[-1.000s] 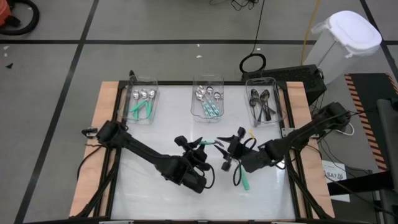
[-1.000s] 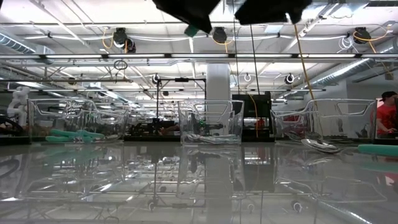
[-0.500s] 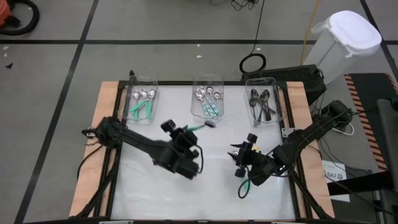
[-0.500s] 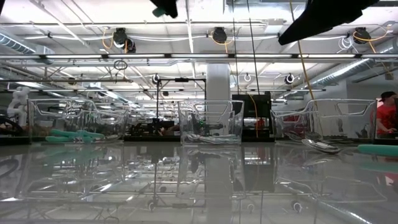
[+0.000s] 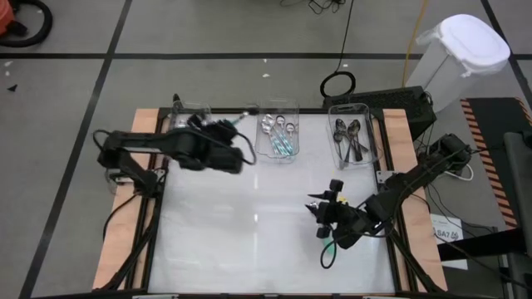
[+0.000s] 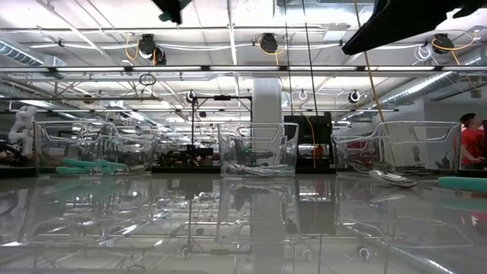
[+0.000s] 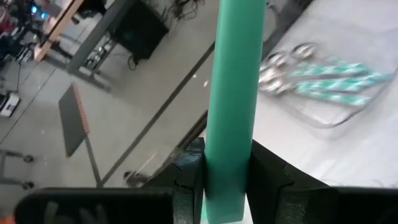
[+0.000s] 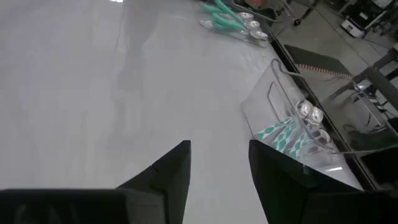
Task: Sort silverware by color (type)
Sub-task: Put the green spoon into the left transparent bin
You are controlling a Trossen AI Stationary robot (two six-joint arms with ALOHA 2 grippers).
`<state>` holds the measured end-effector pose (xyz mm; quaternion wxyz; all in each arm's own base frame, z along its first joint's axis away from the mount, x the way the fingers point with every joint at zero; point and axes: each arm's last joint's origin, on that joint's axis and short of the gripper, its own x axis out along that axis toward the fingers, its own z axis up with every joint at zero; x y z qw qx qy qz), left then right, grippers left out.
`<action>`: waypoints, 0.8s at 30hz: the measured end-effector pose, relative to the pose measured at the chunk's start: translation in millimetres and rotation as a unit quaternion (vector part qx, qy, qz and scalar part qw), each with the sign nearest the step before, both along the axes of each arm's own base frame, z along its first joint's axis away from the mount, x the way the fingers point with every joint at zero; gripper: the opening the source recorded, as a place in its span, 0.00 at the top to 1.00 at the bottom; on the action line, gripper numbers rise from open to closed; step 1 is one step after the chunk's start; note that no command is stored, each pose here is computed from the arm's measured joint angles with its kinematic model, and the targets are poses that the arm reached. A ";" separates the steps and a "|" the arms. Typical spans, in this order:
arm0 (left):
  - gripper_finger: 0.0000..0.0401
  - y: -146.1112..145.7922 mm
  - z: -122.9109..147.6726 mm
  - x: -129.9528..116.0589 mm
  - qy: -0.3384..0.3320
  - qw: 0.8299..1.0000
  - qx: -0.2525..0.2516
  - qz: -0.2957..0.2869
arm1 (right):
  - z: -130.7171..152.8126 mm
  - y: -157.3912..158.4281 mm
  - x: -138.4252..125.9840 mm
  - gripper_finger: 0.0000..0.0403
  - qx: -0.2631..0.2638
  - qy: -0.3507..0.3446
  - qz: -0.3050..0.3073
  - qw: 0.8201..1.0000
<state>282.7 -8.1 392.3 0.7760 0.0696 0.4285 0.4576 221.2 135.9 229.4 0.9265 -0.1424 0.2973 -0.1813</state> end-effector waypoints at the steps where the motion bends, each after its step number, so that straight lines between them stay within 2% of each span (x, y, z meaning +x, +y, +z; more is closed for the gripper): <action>1: 0.80 4.2 0.2 -9.5 -0.001 1.000 -0.001 0.008 | 0.0 0.9 -0.5 0.61 -0.002 0.002 0.004 1.000; 4: 0.80 13.0 -7.8 -46.2 -0.015 0.999 -0.006 0.037 | 0.0 2.5 -1.6 0.62 -0.015 0.008 0.015 1.000; 8: 0.80 20.8 -32.1 -93.7 -0.061 0.995 -0.033 0.075 | 0.8 1.8 0.1 0.62 -0.032 0.013 0.025 0.999; 14: 0.80 29.5 -72.1 -149.2 -0.150 0.977 -0.067 0.135 | 7.0 -0.9 10.5 0.62 -0.074 0.006 0.054 0.996; 20: 0.80 38.8 -116.4 -170.0 -0.213 0.956 -0.080 0.187 | 14.5 -6.7 21.9 0.62 -0.112 -0.007 0.070 0.991; 24: 0.80 47.0 -140.5 -173.7 -0.214 0.942 -0.092 0.240 | 18.4 -12.8 28.6 0.62 -0.127 -0.015 0.067 0.990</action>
